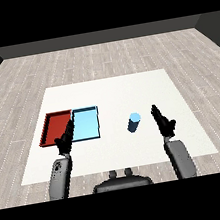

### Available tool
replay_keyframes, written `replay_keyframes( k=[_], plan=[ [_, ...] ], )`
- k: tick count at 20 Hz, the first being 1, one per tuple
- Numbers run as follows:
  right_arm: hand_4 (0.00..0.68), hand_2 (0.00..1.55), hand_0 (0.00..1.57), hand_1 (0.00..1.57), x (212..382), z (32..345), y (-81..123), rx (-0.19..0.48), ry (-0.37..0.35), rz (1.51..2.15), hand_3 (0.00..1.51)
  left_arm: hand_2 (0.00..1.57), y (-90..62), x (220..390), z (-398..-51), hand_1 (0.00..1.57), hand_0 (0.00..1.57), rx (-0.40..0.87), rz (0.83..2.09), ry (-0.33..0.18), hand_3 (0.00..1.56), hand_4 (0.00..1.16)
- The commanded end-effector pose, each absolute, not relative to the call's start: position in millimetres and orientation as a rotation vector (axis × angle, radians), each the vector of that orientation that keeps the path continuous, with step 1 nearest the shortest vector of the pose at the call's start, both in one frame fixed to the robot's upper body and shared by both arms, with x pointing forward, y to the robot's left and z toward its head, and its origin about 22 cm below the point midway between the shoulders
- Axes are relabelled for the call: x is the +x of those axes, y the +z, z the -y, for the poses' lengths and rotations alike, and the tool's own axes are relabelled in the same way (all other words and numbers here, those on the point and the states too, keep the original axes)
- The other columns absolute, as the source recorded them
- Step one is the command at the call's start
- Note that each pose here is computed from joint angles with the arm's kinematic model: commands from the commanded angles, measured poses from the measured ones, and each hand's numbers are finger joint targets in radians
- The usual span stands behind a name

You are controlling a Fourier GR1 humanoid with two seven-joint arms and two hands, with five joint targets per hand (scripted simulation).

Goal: Pick the blue can and put it in the blue box

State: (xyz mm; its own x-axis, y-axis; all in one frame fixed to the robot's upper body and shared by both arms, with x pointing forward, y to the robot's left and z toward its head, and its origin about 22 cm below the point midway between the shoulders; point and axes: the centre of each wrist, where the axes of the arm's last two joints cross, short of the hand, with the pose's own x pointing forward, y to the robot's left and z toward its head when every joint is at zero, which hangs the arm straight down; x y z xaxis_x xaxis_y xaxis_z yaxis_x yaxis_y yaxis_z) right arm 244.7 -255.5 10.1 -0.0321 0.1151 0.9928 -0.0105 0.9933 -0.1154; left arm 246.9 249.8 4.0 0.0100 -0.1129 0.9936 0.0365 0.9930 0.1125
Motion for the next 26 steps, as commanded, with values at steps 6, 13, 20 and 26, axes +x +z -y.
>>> replay_keyframes(
  k=[6, 13, 20, 26],
  plan=[
    [0.000, 0.00, 0.00, 0.00, 260.1, 225, -2, -0.115, 0.110, 1.578, 0.00, 0.00, 12.5, 235.7, -254, 0.00, 0.00, 0.132, 1.597, -0.069, 0.00, 0.00],
    [0.000, 0.00, 0.00, 0.00, 258.6, 221, 22, 0.173, 0.046, 1.812, 0.00, 0.00, 22.0, 248.0, -259, 0.00, 0.00, -0.074, 1.923, 0.011, 0.00, 0.00],
    [0.000, 0.00, 0.00, 0.00, 244.1, 221, -6, 0.178, 0.036, 1.806, 0.00, 0.00, 30.9, 242.4, -255, 0.00, 0.00, -0.069, 1.930, -0.010, 0.00, 0.00],
    [0.000, 0.00, 0.00, 0.00, 257.7, 220, -7, 0.119, -0.014, 1.774, 0.00, 0.00, 0.9, 246.1, -273, 0.00, 0.00, -0.063, 1.913, -0.010, 0.00, 0.00]
  ],
)
